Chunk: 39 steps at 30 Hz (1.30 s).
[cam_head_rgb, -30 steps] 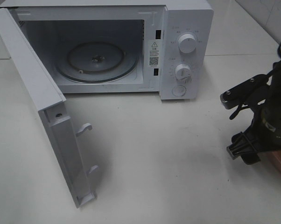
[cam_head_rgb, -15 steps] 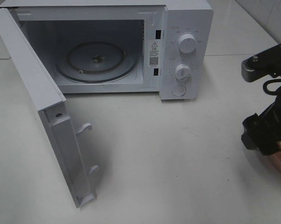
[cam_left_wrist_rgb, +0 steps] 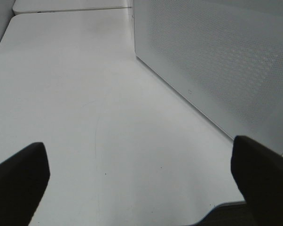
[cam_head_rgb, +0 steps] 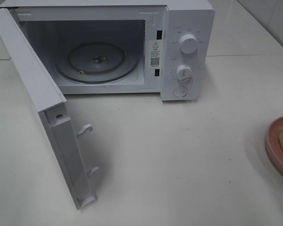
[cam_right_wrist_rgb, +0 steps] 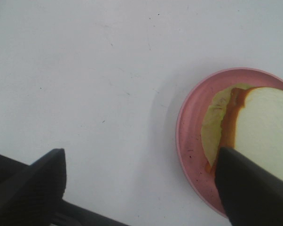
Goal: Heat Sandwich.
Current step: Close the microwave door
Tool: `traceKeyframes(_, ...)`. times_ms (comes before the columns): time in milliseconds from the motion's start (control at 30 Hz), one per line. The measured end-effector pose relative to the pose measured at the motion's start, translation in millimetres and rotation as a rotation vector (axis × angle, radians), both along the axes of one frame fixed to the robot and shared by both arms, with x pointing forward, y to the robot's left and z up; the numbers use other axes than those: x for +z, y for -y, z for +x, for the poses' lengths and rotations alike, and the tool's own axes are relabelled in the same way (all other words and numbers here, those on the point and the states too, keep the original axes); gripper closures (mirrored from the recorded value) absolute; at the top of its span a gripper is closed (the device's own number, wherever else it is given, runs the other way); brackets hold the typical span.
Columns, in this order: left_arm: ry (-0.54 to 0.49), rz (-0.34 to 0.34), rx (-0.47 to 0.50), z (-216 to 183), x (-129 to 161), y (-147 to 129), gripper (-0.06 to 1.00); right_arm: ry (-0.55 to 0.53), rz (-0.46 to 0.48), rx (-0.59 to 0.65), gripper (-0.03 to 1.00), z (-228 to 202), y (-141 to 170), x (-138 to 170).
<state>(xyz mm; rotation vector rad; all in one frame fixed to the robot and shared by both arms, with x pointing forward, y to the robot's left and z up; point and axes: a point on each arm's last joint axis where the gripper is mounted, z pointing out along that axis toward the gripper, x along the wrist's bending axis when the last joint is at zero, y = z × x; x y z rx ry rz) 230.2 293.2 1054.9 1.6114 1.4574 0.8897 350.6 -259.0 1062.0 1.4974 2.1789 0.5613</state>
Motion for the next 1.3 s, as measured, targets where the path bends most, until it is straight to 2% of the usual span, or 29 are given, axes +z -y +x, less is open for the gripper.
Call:
traceKeyframes(400,0.0,0.0,0.0,0.0,0.0,0.0,-0.03,0.032,0.044,-0.038,0.2,-48.1,25.3,11.7)
traceKeyframes(733,0.0,0.0,0.0,0.0,0.0,0.0,-0.03,0.151,0.115,-0.058,0.2,-83.2,44.3,16.9)
traceKeyframes(1000,0.0,0.0,0.0,0.0,0.0,0.0,-0.03,0.285,0.153,-0.226,0.2,-107.0,56.3,18.7)
traceKeyframes(1300,0.0,0.0,0.0,0.0,0.0,0.0,-0.03,0.401,0.193,-0.322,0.2,-127.5,58.6,10.7)
